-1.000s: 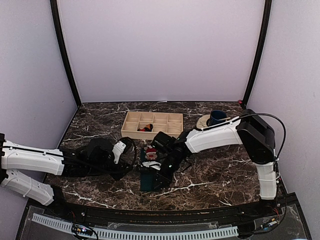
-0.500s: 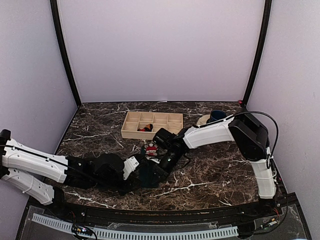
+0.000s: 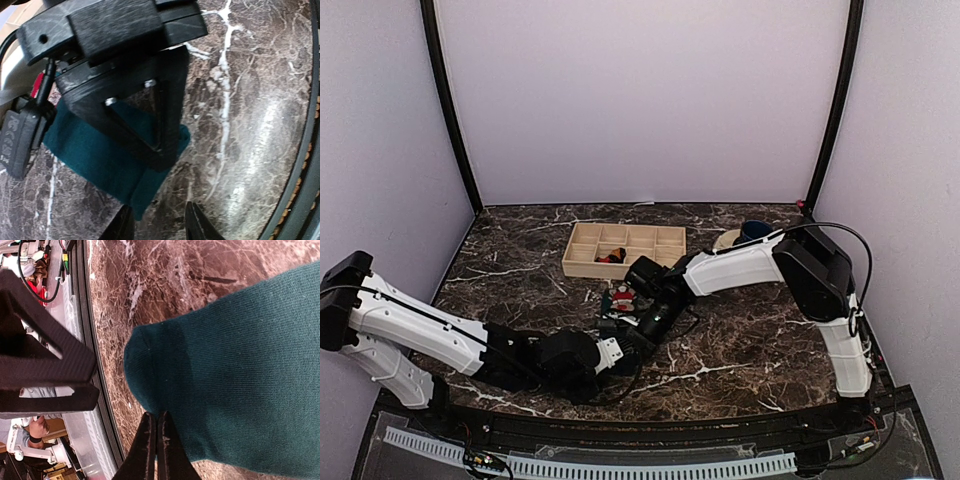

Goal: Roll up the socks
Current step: Roll the sock at the center of the board.

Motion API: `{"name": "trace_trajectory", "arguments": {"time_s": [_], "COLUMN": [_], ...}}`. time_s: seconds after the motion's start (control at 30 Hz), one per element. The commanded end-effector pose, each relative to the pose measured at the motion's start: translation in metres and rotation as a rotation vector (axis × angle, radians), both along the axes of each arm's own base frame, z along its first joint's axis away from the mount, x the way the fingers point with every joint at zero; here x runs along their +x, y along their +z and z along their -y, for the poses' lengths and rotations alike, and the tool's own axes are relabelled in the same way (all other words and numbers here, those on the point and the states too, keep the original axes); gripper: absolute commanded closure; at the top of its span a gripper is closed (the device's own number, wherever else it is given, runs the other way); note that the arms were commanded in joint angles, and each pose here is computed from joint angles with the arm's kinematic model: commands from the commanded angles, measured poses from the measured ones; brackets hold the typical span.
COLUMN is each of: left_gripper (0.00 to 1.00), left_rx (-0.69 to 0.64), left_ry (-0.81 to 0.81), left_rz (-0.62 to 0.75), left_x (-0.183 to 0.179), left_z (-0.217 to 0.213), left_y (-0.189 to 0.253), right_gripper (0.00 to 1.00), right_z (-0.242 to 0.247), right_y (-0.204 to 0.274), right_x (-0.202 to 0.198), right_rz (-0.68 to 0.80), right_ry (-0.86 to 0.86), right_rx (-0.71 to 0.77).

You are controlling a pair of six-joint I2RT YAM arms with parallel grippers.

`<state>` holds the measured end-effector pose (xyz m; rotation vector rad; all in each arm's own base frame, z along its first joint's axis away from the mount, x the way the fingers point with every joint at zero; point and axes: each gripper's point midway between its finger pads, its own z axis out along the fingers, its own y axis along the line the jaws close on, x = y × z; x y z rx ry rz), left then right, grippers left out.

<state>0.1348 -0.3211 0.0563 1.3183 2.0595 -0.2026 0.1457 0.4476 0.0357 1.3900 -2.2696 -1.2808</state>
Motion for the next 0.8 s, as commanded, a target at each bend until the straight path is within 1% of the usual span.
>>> {"name": "trace_trajectory", "arguments": {"time_s": [0.0, 0.13, 0.2, 0.37, 0.57, 0.67, 0.77], "left_gripper": [0.6, 0.53, 0.51, 0.51, 0.51, 0.52, 0.54], "left_rx": [0.027, 0.032, 0.042, 0.046, -0.019, -0.058, -0.062], "left_ry": [0.034, 0.04, 0.038, 0.053, 0.088, 0.05, 0.009], "left_rz": [0.049, 0.07, 0.062, 0.022, -0.011, -0.043, -0.085], "left_x": [0.008, 0.013, 0.013, 0.016, 0.026, 0.023, 0.017], "left_z": [-0.006, -0.005, -0.004, -0.006, -0.012, -0.008, -0.006], "left_y": [0.002, 0.001, -0.003, -0.01, -0.004, -0.001, -0.005], "right_gripper": [1.0, 1.0, 1.0, 1.0, 1.0, 1.0, 1.0], "right_z": [-0.002, -0.002, -0.002, -0.002, -0.002, -0.001, -0.002], "right_y": [0.004, 0.005, 0.005, 0.006, 0.006, 0.005, 0.004], "right_x": [0.003, 0.003, 0.003, 0.003, 0.003, 0.003, 0.003], "right_rz": [-0.009, -0.007, -0.007, -0.006, -0.008, -0.007, -0.008], "right_ry": [0.005, 0.009, 0.01, 0.017, 0.023, 0.024, 0.026], "right_rx": [0.007, 0.007, 0.007, 0.003, 0.004, 0.0, 0.0]}}
